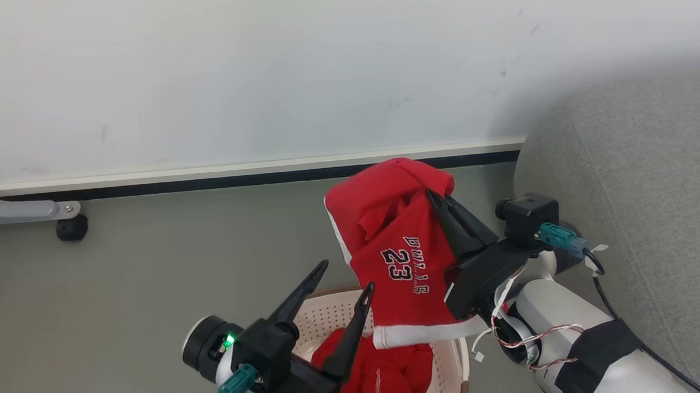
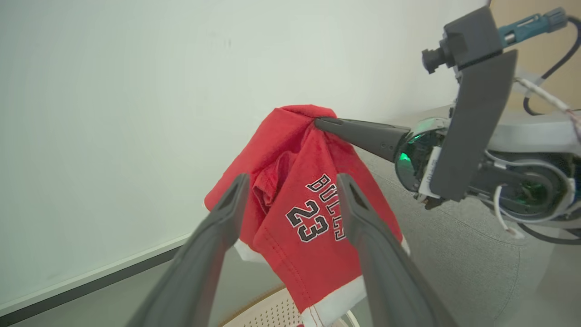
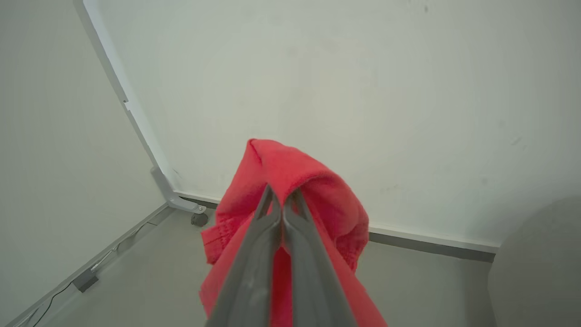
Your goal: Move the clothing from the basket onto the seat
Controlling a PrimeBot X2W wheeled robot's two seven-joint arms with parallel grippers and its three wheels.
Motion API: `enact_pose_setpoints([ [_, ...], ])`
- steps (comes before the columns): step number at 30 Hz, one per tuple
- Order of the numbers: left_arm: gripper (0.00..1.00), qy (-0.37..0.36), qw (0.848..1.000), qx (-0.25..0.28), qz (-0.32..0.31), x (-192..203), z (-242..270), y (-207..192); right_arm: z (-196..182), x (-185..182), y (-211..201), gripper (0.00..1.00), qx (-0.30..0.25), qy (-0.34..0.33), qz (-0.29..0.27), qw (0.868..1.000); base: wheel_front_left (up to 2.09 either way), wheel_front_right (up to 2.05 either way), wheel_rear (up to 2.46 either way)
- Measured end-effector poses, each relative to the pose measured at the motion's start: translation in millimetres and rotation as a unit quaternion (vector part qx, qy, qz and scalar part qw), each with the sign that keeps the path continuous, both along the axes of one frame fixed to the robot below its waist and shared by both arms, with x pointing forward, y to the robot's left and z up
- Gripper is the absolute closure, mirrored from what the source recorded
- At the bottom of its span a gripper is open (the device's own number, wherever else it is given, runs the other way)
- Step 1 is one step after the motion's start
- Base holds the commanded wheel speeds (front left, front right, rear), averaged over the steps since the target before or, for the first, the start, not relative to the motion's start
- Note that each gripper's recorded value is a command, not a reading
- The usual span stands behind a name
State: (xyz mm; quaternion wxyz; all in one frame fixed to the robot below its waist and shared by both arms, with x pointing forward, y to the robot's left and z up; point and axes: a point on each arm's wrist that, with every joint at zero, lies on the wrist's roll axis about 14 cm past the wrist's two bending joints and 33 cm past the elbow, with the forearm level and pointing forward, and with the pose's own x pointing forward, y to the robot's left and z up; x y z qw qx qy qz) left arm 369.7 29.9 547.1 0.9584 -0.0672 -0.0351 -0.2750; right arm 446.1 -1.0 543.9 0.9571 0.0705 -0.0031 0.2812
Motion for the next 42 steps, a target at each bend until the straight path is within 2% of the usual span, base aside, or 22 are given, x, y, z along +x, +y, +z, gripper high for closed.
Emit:
enact_pose_setpoints([
  [19, 0.0, 0.031, 0.995, 0.03, -0.092, -9, -26, -47, -21, -1, -73, 1.0, 0.004, 0.026, -0.099, 0.995, 0.0, 0.0, 0.0],
  [29, 0.0, 0.04, 0.988, 0.037, -0.141, -10, -36, -72, -33, -5, -129, 1.0, 0.006, 0.039, -0.176, 0.984, 0.0, 0.0, 0.0],
  [42, 0.0, 0.055, 0.978, 0.04, -0.199, -13, -48, -102, -46, -18, -180, 1.0, 0.015, 0.055, -0.255, 0.965, 0.0, 0.0, 0.0],
])
